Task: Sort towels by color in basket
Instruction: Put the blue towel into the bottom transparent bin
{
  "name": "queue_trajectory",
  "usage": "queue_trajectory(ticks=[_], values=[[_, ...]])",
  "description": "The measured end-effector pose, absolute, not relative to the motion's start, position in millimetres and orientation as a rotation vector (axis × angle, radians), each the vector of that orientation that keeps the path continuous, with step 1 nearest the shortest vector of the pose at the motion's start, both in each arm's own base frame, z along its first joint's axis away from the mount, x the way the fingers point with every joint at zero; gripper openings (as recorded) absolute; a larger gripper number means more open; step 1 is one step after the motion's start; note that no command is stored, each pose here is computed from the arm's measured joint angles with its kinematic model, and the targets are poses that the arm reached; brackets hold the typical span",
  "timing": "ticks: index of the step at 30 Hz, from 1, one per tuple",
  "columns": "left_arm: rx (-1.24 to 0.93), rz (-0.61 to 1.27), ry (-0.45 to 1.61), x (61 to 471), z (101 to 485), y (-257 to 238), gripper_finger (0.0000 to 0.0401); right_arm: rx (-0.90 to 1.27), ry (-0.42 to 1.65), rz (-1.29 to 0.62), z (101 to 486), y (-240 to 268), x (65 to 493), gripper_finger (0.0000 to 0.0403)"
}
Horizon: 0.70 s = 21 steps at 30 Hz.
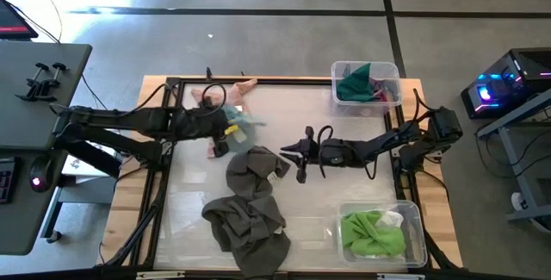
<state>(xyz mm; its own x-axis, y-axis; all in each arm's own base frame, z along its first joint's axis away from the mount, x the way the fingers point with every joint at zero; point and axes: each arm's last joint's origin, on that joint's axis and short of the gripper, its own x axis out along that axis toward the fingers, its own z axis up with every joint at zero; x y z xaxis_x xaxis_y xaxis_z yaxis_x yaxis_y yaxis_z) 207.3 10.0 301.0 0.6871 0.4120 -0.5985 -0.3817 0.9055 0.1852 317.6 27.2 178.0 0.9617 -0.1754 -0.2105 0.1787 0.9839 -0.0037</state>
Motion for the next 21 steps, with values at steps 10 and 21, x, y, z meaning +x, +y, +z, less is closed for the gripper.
queue_trajectory(ticks=[10, 21], values=[[0.072, 0.208, 0.464, 237.9, 267.1, 32.6, 0.0001, -0.430, -0.116, -0.048, 214.0, 36.7, 321.9, 0.0192], [-0.050, -0.069, 0.189, 270.6, 245.4, 39.8, 0.0001, -0.690, 0.146, -0.248, 236.6, 32.2, 349.4, 0.0222]])
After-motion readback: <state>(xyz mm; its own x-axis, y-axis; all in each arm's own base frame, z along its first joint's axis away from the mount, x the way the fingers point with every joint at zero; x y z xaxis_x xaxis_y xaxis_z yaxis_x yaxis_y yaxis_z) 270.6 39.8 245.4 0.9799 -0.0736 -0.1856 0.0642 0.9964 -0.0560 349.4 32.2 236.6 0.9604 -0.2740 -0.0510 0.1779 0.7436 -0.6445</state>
